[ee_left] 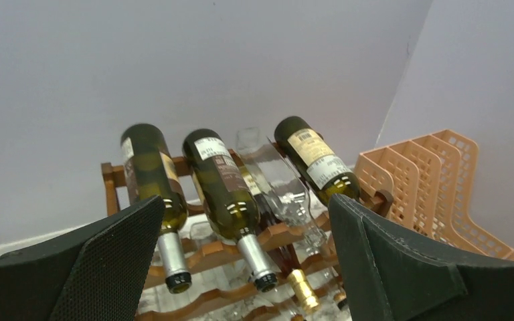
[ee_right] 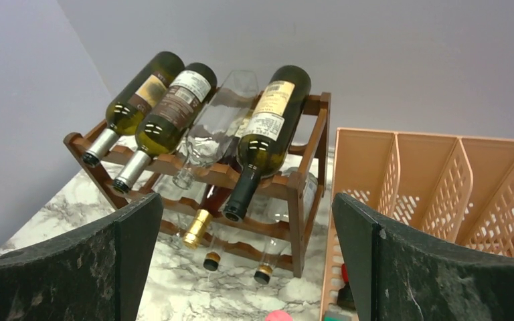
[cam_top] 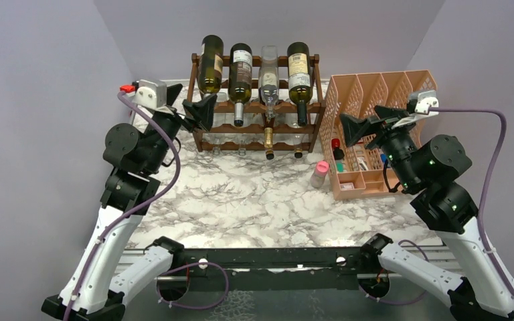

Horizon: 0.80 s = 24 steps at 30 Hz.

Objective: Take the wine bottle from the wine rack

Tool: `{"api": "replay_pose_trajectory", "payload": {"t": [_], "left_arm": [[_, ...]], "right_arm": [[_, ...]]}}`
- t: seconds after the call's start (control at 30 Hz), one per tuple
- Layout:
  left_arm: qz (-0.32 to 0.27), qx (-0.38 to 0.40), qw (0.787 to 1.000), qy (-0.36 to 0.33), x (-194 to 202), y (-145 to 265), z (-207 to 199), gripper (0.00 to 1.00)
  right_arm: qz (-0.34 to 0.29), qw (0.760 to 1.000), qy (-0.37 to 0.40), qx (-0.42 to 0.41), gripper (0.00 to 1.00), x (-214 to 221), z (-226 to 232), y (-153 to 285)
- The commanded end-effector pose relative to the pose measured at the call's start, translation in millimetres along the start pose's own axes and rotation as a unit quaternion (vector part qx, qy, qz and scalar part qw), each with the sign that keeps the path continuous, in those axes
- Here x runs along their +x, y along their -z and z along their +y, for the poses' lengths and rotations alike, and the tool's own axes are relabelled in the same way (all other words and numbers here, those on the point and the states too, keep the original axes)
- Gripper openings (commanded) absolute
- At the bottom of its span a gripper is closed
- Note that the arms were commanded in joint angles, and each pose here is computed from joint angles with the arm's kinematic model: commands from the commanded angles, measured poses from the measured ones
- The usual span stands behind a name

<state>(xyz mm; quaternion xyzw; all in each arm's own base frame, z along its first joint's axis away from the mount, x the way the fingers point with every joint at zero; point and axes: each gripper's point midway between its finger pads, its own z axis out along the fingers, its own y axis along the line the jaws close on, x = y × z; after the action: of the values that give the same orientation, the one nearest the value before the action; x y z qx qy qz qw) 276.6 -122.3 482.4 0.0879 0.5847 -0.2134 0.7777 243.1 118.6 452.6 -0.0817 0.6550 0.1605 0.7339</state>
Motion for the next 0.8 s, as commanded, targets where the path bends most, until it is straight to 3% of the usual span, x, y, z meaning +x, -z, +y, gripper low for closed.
{"api": "replay_pose_trajectory", "payload": {"t": [0.0, 0.47, 0.77], "left_arm": [[0.037, -0.011, 0.999, 0.021, 26.3, -2.0, -3.5, 0.99], [0.143, -0.005, 0.989, 0.037, 99.2, -1.4, -23.8, 0.99], [0.18, 0.01, 0.983, 0.037, 125.8, 6.5, -31.4, 0.99]], "right_arm": [[0.022, 1.0, -0.021, -0.001, 1.0, 18.3, -1.8, 0.0], [0.126, 0.992, -0.017, 0.029, 1.0, 77.4, -18.0, -12.1], [0.204, 0.977, 0.003, 0.069, 1.0, 114.9, -31.8, -25.5]]}}
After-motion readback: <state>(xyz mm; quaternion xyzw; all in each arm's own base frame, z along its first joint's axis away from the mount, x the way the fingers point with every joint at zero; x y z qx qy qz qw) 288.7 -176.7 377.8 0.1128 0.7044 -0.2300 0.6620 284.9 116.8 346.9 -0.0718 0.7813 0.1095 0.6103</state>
